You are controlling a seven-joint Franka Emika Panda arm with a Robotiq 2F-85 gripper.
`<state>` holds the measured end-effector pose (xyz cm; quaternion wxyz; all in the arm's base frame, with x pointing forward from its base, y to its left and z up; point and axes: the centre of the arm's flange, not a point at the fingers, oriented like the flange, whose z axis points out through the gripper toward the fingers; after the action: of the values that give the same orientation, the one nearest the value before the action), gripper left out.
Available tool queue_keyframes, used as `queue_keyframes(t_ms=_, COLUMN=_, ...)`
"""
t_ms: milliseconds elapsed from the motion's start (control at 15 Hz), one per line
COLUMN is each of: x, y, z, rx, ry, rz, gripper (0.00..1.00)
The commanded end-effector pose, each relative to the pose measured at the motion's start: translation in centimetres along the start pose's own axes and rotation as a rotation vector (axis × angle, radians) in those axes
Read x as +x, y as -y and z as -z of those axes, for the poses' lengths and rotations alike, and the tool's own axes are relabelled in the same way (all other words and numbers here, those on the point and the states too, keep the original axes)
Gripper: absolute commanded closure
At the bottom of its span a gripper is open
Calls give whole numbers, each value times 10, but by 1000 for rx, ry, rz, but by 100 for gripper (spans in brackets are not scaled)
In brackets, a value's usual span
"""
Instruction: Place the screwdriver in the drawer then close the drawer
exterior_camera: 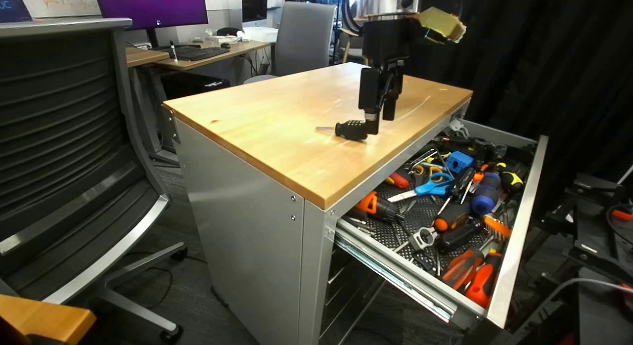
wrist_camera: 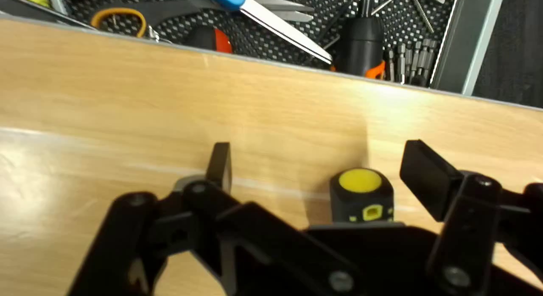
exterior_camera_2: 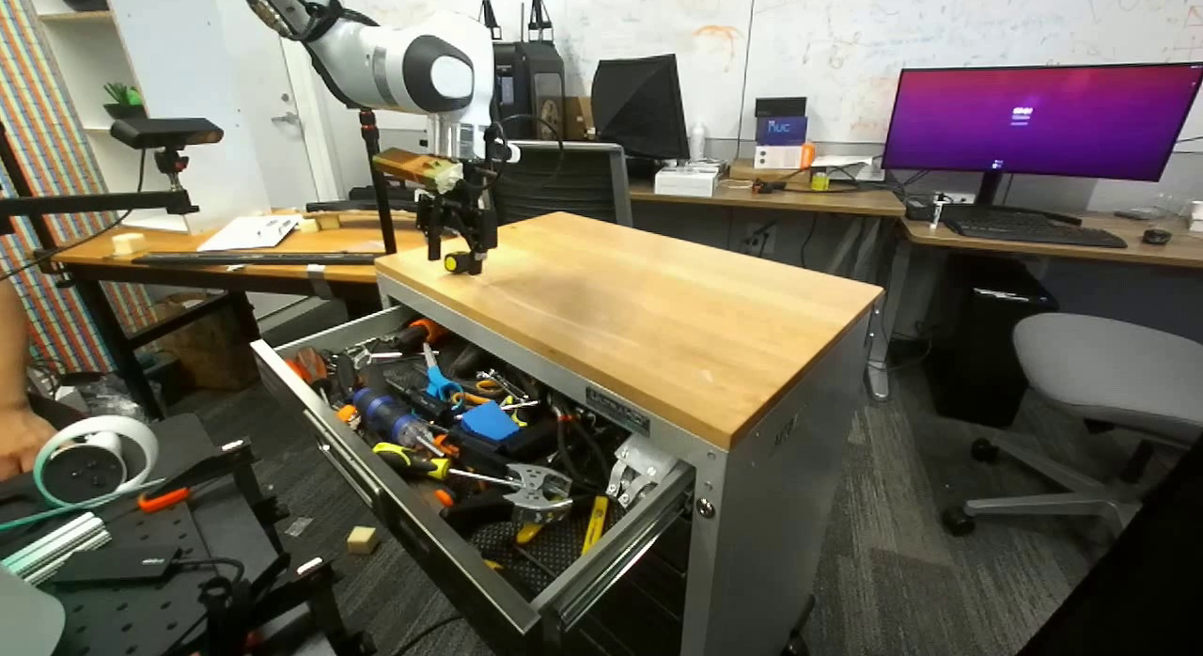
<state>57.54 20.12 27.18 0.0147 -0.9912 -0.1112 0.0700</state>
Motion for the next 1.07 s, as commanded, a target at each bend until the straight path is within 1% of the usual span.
queue_keyframes(t_ms=0, x=24, y=23, z=17, rx=13, ry=-45, rz=85, gripper=0)
queue_keyframes(t_ms=133, x=25, y=31, z=20, rx=26, ry=-60, rz=113, gripper=0)
queue_keyframes(t_ms=200, x=26, y=33, z=18, rx=13, ry=-79, rz=120, gripper=0)
queue_keyframes(t_ms=267, x=26, y=36, z=18, rx=8, ry=-88, rz=128, gripper=25)
queue_keyframes(t_ms=333, x=26, y=37, z=14, rx=-5, ry=-103, rz=127, gripper=27)
queue_keyframes(t_ms=400, x=27, y=38, z=11, rx=-16, ry=-114, rz=128, gripper=34)
queue_keyframes(t_ms=467, x=27, y=39, z=6, rx=-34, ry=-126, rz=127, gripper=41)
queue_keyframes(t_ms=533, x=28, y=39, z=0, rx=-47, ry=-132, rz=129, gripper=51)
queue_keyframes(t_ms=600, x=27, y=39, z=-7, rx=-63, ry=-139, rz=127, gripper=58)
queue_keyframes(t_ms=800, x=22, y=37, z=-12, rx=-103, ry=-163, rz=119, gripper=82)
queue_keyframes(t_ms=867, x=19, y=37, z=-4, rx=-114, ry=-159, rz=116, gripper=85)
queue_keyframes(t_ms=933, x=17, y=36, z=-1, rx=-126, ry=-145, rz=113, gripper=83)
queue_keyframes(t_ms=1000, x=4, y=31, z=6, rx=-141, ry=-125, rz=104, gripper=81)
